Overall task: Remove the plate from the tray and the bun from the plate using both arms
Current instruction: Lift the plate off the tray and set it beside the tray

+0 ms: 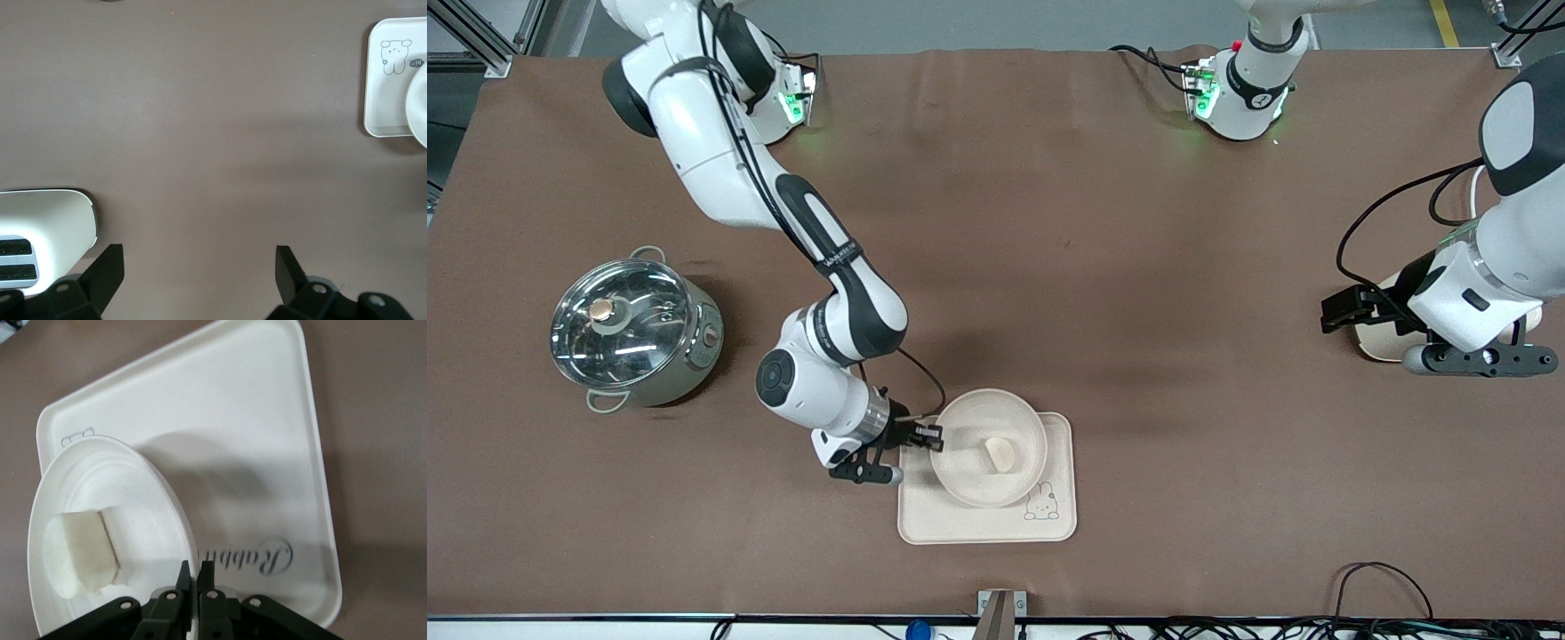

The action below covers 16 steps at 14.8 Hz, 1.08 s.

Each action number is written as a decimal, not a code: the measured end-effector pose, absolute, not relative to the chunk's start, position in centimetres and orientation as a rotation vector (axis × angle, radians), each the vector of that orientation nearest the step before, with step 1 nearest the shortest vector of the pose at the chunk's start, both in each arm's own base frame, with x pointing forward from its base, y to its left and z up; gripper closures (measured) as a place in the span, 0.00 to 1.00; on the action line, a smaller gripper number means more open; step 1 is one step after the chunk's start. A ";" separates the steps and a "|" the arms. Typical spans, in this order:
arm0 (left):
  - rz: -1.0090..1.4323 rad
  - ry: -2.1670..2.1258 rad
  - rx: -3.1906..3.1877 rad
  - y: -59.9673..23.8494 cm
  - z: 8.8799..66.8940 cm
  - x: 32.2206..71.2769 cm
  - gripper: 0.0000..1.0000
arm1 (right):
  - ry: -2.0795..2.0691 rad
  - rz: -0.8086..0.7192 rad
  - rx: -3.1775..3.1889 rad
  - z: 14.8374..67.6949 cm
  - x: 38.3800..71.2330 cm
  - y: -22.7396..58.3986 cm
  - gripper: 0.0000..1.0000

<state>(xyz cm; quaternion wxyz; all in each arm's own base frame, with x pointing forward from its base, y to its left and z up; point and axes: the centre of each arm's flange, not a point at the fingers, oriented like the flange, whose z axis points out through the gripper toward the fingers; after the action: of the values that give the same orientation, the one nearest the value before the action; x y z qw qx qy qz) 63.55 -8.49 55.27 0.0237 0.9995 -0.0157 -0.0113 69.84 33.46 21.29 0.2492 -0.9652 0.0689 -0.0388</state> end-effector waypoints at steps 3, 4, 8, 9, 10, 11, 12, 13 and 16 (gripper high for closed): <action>-0.036 -0.049 3.094 -8.5 55.2 63.6 0.00 | 0.133 -0.106 -2.601 20.2 65.7 31.6 0.94; -0.038 -0.051 3.093 -8.6 55.2 63.6 0.00 | 0.113 -0.113 -2.592 19.3 63.8 30.6 0.94; -0.045 -0.077 3.091 -9.6 54.9 63.5 0.00 | 0.052 -0.149 -2.587 16.7 57.7 27.3 0.94; -0.046 -0.084 3.090 -9.9 54.8 63.5 0.00 | 0.036 -0.137 -2.592 16.4 57.0 27.2 0.94; -0.048 -0.089 3.089 -10.1 54.7 63.5 0.00 | 0.025 -0.121 -2.598 16.0 56.2 27.3 0.94; -0.051 -0.087 3.089 -10.2 54.6 63.5 0.00 | 0.019 -0.121 -2.602 15.7 55.7 27.5 0.94; -0.055 -0.072 3.089 -10.4 54.5 63.5 0.00 | 0.018 -0.140 -2.604 15.7 55.3 27.6 0.94; -0.059 -0.048 3.090 -10.7 54.4 63.5 0.00 | 0.015 -0.153 -2.606 15.7 54.9 27.8 0.94; -0.081 0.028 3.092 -13.2 53.7 63.3 0.00 | 0.018 -0.151 -2.611 15.5 53.8 28.2 0.78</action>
<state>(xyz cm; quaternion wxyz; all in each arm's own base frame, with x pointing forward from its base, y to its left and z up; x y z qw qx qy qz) 63.30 -13.16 53.67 0.0243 0.9993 0.0091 -0.0263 53.85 28.18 15.53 0.2599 -0.9640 0.0066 -0.0556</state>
